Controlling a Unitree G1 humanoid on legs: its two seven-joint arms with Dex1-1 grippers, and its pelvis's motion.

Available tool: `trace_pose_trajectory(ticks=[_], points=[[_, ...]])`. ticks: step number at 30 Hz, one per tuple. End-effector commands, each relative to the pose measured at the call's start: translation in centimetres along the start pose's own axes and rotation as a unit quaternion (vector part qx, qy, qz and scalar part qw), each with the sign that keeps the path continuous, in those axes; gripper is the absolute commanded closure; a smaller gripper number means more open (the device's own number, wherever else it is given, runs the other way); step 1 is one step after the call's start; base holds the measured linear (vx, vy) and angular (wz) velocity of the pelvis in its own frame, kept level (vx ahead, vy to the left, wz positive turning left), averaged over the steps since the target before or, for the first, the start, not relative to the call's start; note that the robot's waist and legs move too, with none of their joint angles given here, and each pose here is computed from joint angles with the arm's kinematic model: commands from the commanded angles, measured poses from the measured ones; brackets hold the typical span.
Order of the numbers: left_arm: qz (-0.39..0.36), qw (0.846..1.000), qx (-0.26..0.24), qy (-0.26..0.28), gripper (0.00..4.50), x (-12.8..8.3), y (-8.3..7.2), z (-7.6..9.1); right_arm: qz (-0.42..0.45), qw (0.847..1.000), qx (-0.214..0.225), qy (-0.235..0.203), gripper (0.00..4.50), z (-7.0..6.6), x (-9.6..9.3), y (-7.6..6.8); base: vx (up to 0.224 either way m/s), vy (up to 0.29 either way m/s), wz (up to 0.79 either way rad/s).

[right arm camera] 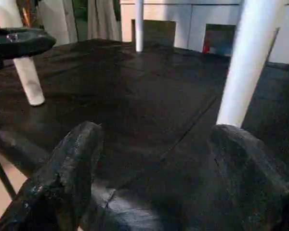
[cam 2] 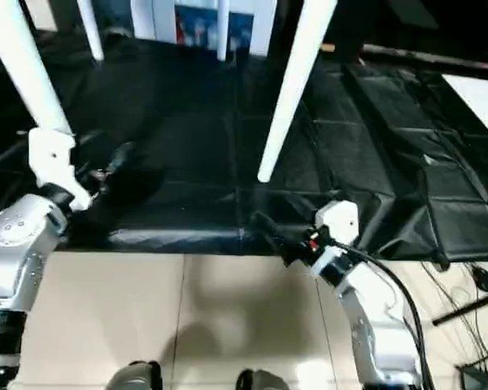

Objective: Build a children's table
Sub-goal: Flip table

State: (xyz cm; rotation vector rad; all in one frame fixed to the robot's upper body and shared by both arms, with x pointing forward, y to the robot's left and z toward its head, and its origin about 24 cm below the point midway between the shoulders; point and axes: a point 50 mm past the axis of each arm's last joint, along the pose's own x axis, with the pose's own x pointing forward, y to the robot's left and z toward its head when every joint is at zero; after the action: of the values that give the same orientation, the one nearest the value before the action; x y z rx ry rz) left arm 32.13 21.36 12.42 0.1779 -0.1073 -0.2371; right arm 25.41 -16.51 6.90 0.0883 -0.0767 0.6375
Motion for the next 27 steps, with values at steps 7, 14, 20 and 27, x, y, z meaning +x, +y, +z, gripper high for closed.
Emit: trace_pose_trajectory(ticks=[7,14,20,27], points=[[0.063,0.997,0.041,0.028,1.34,-1.3,3.3,-1.4,-0.022,1.000,0.012,0.000,0.68,0.3,-0.8,0.7,0.000,0.000,0.00],[0.044,0.999,0.006,0.013,1.34,-1.4,3.1,-1.4,-0.047,0.999,0.013,-0.004,0.68,0.4,-1.2,0.9,0.000,0.000,0.00],[-0.050,0.994,-0.095,-0.031,1.34,-2.1,-2.0,-0.9,-0.200,0.979,0.041,-0.017,0.68,0.7,-2.2,0.3,0.000,0.000,0.00],[0.033,0.999,-0.028,-0.024,1.34,-3.0,-5.6,-0.6,-0.237,0.971,0.013,-0.005,0.68,0.6,-2.3,0.8,0.000,0.000,0.00]])
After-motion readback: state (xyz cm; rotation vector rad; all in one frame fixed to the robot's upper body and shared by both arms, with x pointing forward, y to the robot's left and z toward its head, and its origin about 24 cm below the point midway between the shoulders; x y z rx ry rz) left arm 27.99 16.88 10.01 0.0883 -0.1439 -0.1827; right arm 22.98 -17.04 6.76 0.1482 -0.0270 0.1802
